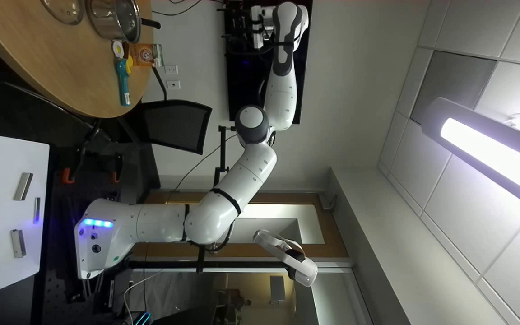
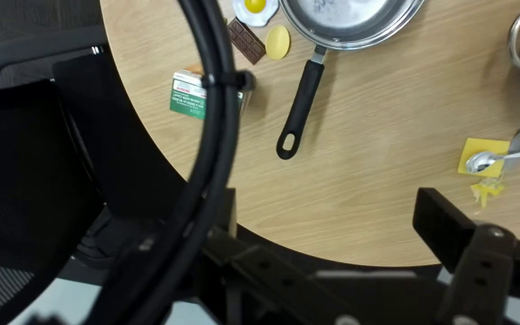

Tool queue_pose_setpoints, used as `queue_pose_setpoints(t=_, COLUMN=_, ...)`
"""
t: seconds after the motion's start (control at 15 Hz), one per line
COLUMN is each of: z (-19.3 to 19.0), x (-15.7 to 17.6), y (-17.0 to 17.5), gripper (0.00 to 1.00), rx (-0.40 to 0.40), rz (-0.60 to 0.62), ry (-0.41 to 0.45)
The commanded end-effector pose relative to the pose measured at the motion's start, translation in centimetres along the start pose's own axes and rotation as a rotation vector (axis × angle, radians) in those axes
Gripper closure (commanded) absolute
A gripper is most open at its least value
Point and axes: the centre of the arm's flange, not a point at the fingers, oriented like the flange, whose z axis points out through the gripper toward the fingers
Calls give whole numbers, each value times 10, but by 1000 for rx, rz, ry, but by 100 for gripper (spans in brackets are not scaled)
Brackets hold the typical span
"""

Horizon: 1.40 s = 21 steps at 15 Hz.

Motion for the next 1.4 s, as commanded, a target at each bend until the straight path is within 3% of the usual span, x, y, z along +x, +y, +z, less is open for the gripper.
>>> queue_pose_setpoints(t=0.0, z=-8, x=40, y=-2, gripper=0, rx=-28, rz=194, ry=-46)
queue_pose_setpoints(t=0.87, z=20, x=44, y=66, gripper=0, rx=-108, rz=877, ry=-128)
queue_pose_setpoints(t=1.33, z=26, x=35, y=69, gripper=0, rx=-109, rz=1257, ry=-122)
